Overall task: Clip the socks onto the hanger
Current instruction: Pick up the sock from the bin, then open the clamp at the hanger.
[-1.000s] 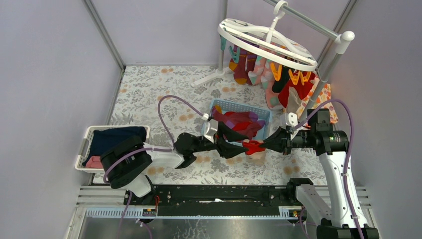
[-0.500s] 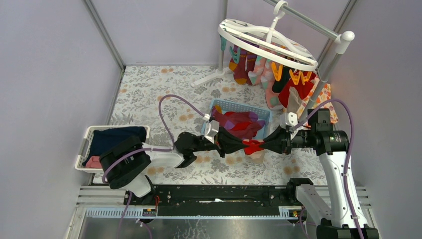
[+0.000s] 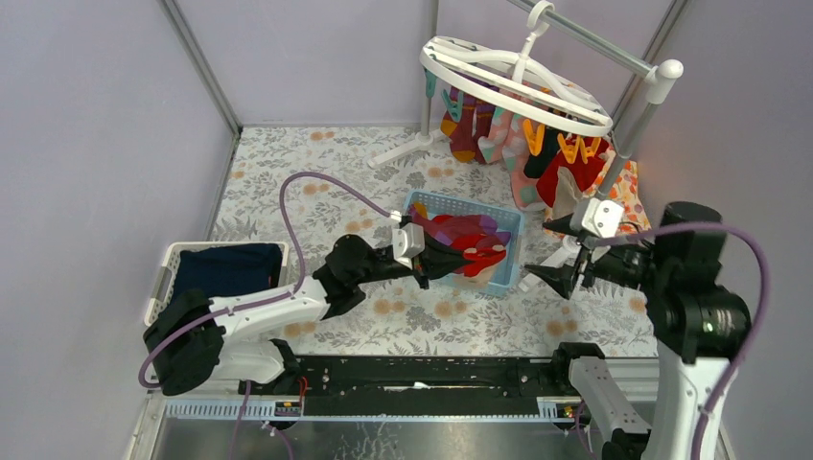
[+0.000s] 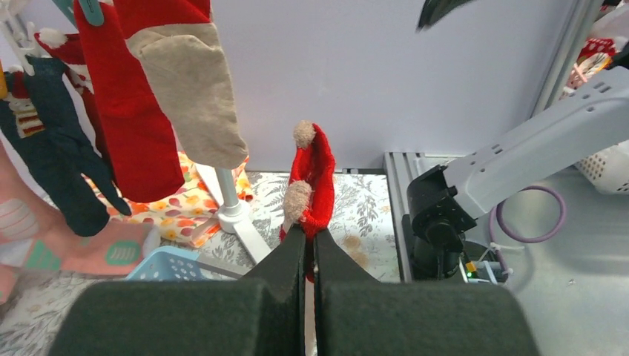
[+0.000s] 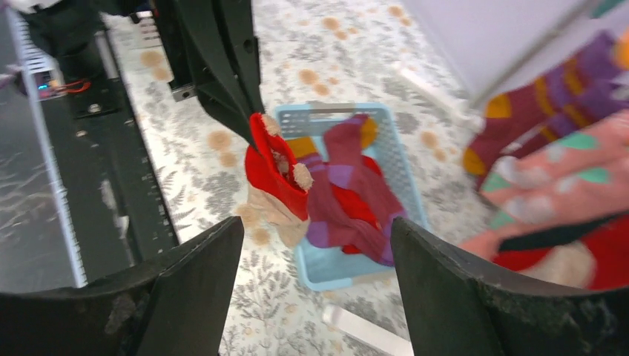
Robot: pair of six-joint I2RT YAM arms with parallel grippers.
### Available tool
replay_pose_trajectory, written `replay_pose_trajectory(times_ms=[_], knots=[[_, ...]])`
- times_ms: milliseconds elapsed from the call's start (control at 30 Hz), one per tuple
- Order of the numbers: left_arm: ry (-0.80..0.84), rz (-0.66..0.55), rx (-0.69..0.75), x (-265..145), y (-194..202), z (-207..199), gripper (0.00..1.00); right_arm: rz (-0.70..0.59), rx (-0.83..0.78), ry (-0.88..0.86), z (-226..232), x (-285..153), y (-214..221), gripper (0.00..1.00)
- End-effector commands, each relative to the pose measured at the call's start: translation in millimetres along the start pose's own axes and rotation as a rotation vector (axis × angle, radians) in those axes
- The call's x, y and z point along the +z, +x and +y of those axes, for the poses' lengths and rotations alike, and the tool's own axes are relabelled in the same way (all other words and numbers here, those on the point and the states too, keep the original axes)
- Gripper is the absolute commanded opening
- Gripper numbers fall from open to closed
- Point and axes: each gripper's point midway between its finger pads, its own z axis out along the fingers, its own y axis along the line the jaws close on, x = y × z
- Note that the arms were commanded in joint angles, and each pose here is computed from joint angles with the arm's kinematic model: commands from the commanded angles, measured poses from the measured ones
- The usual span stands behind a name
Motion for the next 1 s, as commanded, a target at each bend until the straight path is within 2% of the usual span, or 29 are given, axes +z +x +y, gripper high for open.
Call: replay_pose_trajectory(times_ms=[0,167,267,367,500,833,967], knots=[[-0.036,0.082,0.034,4,7,10,0.00,-0.004,0.088,0.325,-30,-31,-31,0.80],[-0.029,0.085,0.010,11,6,12,0.00,-0.138,0.282,0.734,-88,-74,-74,0.79],[-0.021,0.071,-0.008,13,4,10,0.00,-0.229,0.391,0.837,-106,-84,-85,0.77],[-0.016,0.058,-0.019,14,0,8,0.00,-0.266,0.452,0.819,-110,-77,-85,0.73],[-0.006,0.048,-0.031,16,-3,7,0.00,-0.256,0.534,0.695,-109,-52,-75,0.64],[-0.023,0.046,-0.085,21,-9,9,0.00,-0.199,0.495,0.767,-127,-60,-73,0.69],[-0.037,0.037,-0.102,22,-14,11,0.00,-0.151,0.416,0.789,-129,-66,-72,0.73]])
